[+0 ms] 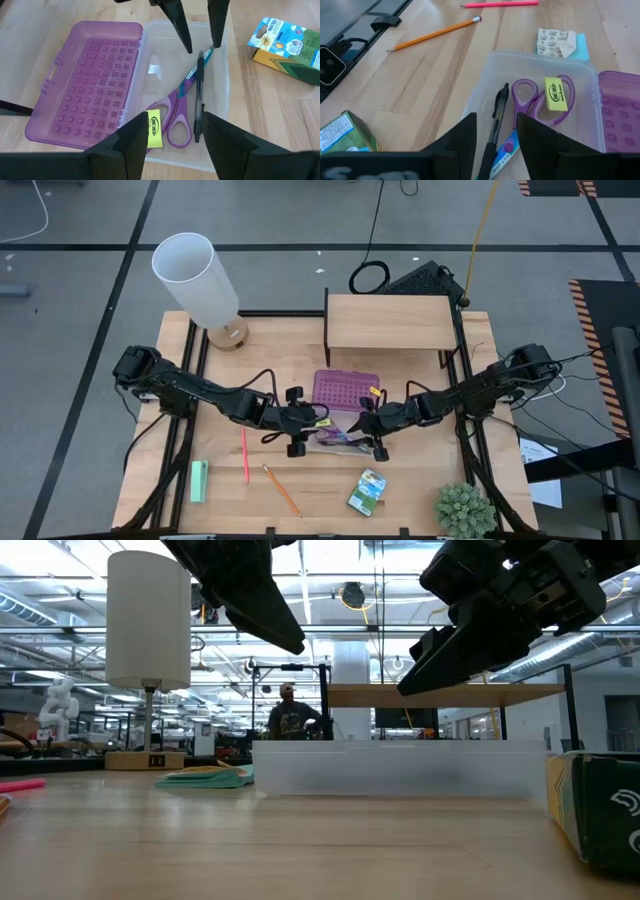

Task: Pack school essentials
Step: Put the orange pencil into the purple supply box

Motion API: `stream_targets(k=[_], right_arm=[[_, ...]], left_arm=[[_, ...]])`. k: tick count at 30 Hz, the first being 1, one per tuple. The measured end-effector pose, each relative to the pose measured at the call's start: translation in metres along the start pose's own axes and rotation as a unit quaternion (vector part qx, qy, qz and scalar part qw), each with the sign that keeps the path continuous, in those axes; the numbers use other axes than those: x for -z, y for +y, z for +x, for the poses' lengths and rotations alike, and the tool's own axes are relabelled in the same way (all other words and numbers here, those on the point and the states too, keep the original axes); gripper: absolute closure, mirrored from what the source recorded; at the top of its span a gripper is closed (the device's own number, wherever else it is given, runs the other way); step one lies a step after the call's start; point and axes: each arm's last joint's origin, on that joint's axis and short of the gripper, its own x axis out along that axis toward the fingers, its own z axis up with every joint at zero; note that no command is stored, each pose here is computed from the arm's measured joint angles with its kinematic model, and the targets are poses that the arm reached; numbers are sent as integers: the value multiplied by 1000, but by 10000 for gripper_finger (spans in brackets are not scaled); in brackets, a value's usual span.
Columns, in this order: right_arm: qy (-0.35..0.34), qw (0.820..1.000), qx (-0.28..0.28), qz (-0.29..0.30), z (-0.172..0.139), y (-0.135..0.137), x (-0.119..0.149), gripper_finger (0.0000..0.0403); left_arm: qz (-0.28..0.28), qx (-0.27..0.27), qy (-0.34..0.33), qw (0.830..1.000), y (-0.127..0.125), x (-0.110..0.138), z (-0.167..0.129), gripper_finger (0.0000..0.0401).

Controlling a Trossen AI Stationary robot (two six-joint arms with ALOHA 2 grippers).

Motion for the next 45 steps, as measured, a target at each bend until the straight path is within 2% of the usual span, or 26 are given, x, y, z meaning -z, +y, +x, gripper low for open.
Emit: stream_targets(k=[5, 9, 14, 18, 25, 31, 36, 45], right_arm=[[-1, 1000, 1, 0, 0, 0, 0, 272], [-2, 1000, 1, 11, -5, 0, -3, 272], [-17, 1000, -1, 12, -16, 1, -10, 273], [-34, 999, -2, 12, -22, 1, -15, 273], [-34, 999, -2, 9, -23, 1, -16, 273], [-34, 999, -2, 9, -23, 1, -16, 273], [-34, 999, 0, 4, -23, 1, -16, 273], [-31, 999, 12, 4, -23, 0, -15, 273]], left_arm=[[-2, 4, 8, 1000, -1, 1, 0, 215], [-19, 17, 47, 999, -7, 10, -3, 215], [4, 76, 144, 987, -34, 33, -15, 215], [14, 120, 191, 974, -60, 48, -28, 215], [73, 159, 198, 965, -91, 62, -45, 210], [101, 159, 190, 964, -102, 67, -51, 174], [110, 140, 184, 967, -106, 70, -41, 155], [174, 147, 196, 954, -113, 81, -19, 153]])
